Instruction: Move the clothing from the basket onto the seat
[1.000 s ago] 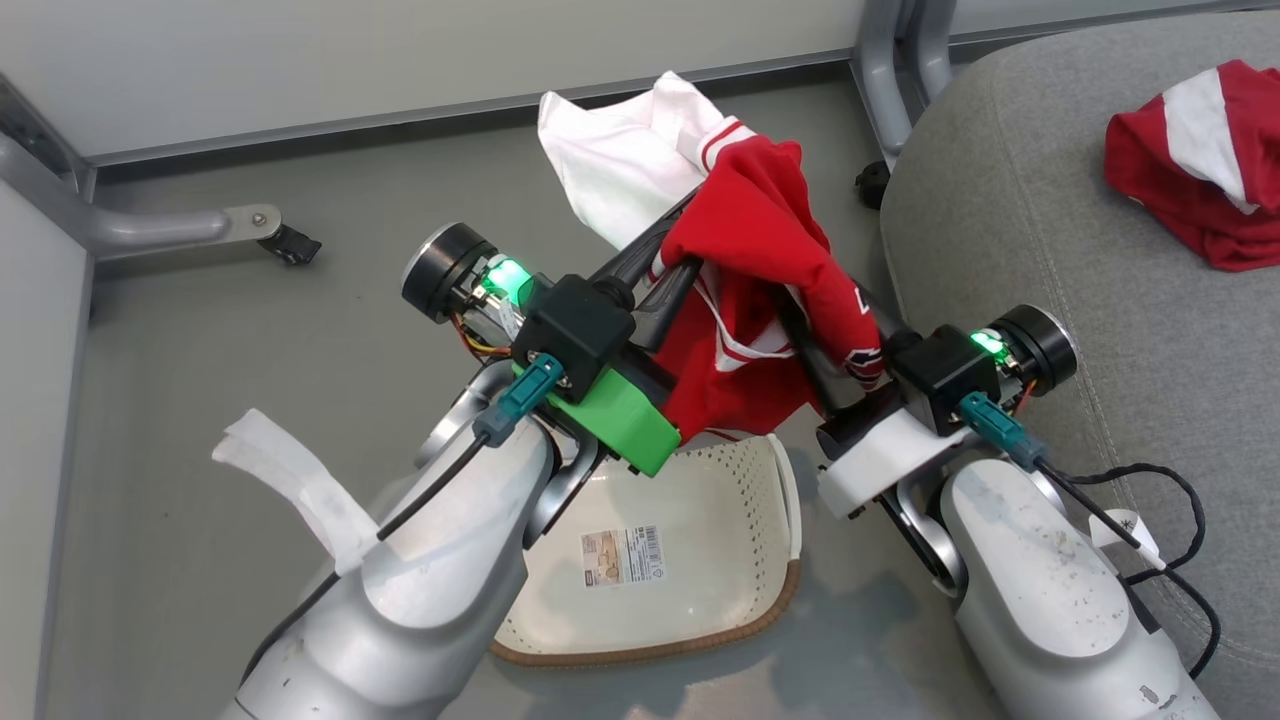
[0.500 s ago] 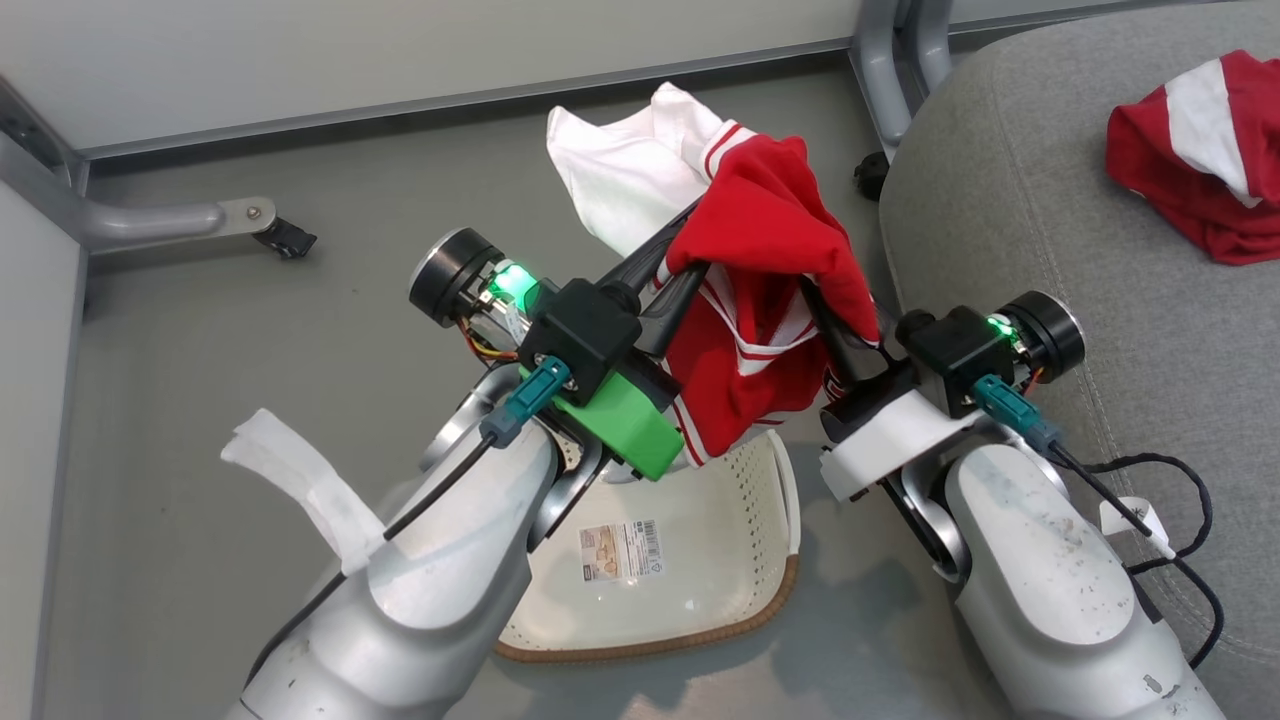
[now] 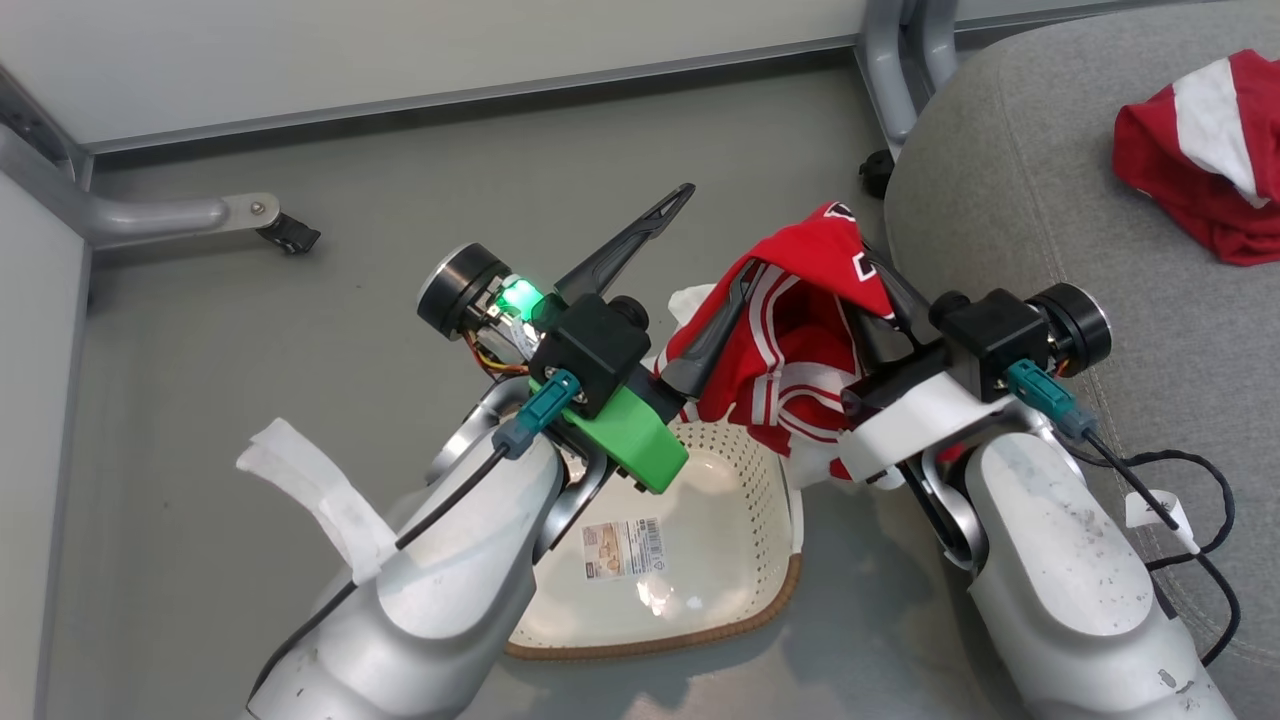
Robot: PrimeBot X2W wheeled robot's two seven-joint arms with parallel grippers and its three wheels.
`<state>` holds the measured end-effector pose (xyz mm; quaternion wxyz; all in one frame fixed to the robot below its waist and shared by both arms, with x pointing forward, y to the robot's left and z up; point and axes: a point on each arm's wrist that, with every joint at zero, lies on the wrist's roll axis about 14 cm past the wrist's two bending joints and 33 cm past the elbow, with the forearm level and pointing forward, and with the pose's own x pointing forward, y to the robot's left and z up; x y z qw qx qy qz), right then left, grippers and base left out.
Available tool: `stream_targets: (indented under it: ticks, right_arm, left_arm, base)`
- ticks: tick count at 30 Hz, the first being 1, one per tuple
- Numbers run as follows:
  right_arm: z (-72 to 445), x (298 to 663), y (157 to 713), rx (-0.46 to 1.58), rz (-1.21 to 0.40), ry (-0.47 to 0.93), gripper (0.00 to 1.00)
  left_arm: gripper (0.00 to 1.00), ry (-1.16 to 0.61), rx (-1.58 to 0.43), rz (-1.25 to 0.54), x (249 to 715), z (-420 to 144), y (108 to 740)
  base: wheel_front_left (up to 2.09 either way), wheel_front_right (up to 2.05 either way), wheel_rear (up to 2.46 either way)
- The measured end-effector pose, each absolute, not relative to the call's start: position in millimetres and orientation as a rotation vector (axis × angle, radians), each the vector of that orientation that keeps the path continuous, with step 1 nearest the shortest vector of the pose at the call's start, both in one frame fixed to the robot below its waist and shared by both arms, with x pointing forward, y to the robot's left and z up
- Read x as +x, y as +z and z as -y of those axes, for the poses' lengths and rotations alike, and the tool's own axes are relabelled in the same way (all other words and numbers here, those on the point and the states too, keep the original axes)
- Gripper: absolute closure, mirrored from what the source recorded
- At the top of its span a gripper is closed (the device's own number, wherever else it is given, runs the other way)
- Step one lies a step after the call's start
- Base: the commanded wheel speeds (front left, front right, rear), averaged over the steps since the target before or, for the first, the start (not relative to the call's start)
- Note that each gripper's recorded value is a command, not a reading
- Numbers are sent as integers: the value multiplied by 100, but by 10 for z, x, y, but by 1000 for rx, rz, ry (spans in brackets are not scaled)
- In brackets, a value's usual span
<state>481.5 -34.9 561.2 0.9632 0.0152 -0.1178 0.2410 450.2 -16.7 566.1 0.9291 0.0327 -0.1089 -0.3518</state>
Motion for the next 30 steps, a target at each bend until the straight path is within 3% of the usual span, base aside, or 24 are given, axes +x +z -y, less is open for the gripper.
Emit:
stream_targets:
  ticks: [11,30]
  right_arm:
    - [610,4859,5617,37,239,411,100]
    - [1628,4676,5549,26,225,136,100]
  left_arm:
    - [0,-731,58,221,4500,214,5641]
    - [0,-855,26,207,4474,644,5497]
  base:
    - [0,0,0]
    - [0,0,0]
